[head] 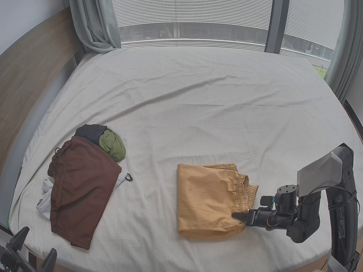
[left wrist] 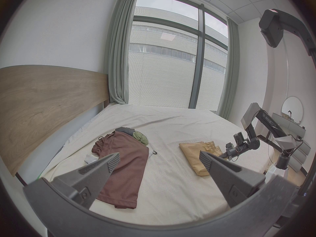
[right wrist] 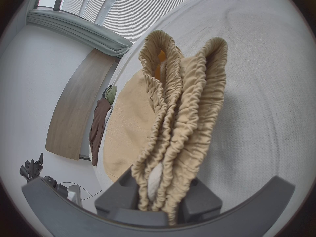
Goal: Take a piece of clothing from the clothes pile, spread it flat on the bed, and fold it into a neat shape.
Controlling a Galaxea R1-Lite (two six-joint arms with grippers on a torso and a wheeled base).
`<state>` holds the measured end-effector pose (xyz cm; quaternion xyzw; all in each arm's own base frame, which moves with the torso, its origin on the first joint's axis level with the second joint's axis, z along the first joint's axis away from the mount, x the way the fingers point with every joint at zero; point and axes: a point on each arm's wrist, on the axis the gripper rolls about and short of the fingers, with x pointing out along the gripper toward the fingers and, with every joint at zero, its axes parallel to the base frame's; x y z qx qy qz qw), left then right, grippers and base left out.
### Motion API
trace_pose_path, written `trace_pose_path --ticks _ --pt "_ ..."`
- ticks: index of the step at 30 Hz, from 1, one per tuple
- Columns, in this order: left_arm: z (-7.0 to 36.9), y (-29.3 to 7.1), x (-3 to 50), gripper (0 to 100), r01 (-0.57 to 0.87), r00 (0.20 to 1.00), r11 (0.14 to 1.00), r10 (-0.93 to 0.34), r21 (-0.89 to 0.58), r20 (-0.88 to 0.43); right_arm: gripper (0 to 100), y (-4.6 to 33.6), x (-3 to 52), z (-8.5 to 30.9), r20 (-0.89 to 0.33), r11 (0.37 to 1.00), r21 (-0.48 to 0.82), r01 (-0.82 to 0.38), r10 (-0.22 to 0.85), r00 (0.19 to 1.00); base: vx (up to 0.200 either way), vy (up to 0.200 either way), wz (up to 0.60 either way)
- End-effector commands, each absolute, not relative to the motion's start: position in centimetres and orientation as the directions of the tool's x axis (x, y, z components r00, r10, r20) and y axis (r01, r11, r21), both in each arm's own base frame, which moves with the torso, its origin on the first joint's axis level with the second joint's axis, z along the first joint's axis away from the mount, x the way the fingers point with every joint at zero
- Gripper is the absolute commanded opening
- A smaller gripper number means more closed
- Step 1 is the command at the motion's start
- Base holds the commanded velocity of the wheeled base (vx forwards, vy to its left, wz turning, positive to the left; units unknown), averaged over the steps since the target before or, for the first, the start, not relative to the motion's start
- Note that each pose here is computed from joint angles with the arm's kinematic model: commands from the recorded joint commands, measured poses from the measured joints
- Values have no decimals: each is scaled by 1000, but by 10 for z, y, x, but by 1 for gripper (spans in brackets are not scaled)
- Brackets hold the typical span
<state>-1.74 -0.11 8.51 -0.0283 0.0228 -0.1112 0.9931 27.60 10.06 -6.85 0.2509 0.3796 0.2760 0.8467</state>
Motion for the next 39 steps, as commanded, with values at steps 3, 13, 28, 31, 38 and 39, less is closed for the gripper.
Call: trace_pose_path --ticks 3,13,28,31,38,39 --pt "85 -1 -17 100 219 974 974 -222 -63 -47 0 102 276 -70 -505 721 635 -279 659 557 0 0 0" --pt "85 -1 -17 100 219 974 974 -222 -63 -47 0 104 276 -66 -495 716 634 -291 666 558 0 0 0" --pt "85 -1 -17 100 219 974 974 -222 -63 -47 0 117 269 -3 -351 654 620 -433 726 592 0 0 0" --pt "85 -1 -17 100 219 974 974 -222 -63 -47 0 120 269 6 -325 641 619 -454 735 595 0 0 0" --pt "85 -1 -17 100 219 974 974 -222 -63 -47 0 129 264 29 -259 600 621 -505 765 590 0 0 0" --pt "85 -1 -17 100 219 974 974 -222 -63 -47 0 130 263 31 -253 595 621 -511 768 588 0 0 0"
